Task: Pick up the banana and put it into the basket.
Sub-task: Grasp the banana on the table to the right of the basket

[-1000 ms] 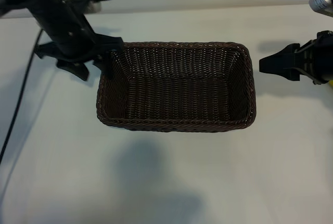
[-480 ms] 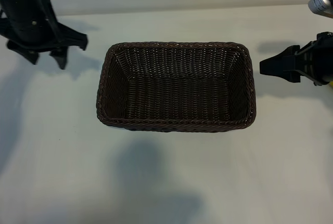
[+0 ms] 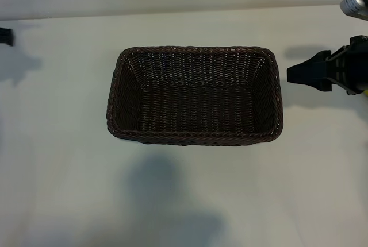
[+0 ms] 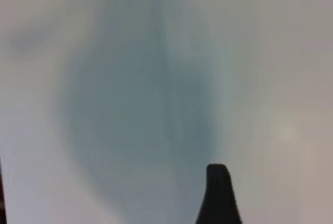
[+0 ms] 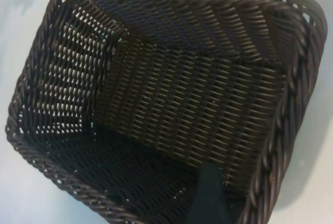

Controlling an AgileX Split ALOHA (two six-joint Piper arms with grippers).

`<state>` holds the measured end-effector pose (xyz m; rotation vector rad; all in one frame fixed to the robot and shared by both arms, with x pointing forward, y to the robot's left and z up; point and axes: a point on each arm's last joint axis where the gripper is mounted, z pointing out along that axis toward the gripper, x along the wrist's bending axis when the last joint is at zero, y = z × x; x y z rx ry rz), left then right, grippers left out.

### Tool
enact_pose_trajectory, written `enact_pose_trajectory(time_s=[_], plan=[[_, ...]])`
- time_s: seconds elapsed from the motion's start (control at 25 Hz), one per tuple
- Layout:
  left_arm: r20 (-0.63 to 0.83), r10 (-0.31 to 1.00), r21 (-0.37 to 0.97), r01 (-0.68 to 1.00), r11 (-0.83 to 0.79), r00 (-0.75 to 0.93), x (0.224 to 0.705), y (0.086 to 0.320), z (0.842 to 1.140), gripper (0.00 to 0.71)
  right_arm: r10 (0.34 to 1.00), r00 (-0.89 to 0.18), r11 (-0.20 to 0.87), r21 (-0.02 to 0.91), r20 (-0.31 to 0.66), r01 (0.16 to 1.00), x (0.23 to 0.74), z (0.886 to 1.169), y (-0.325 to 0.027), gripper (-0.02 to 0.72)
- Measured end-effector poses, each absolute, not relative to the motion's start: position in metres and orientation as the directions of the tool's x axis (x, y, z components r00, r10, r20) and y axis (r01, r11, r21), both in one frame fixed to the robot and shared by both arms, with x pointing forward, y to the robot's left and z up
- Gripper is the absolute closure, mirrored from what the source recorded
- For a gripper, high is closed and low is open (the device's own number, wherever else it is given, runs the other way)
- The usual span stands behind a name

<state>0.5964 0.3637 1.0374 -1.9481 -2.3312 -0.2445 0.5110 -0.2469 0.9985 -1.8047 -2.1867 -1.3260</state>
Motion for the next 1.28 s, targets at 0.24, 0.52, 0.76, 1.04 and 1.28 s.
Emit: enact_pose_trajectory(time_s=[0.24,0.52,0.76,1.04,1.28], plan=[[0.065,0.982,0.151,0.975,0.165,-0.176,0.58,0.355,1.072,0.152,0.801,-0.335,-0.024,0.585,0.497,0.811,0.511,0.999,-0.247,0.115],[0.02,0.987,0.172,0.973,0.155,-0.16,0.512,0.341,1.089,0.152,0.801,-0.335,-0.023,0.585,0.496,0.811,0.511,0.998,-0.247,0.115],[-0.024,0.994,0.204,0.973,0.113,-0.11,0.425,0.324,1.082,0.152,0.801,-0.335,-0.023,0.585,0.496,0.811,0.511,0.998,-0.247,0.115],[0.003,0.995,0.334,0.938,0.097,-0.104,0.341,0.315,1.063,0.152,0.801,-0.335,-0.023,0.585,0.496,0.811,0.511,0.998,-0.247,0.115],[0.029,0.993,0.462,0.883,0.084,-0.11,0.296,0.311,1.039,0.152,0.801,-0.335,-0.023,0.585,0.496,0.811,0.511,0.998,-0.247,0.115]])
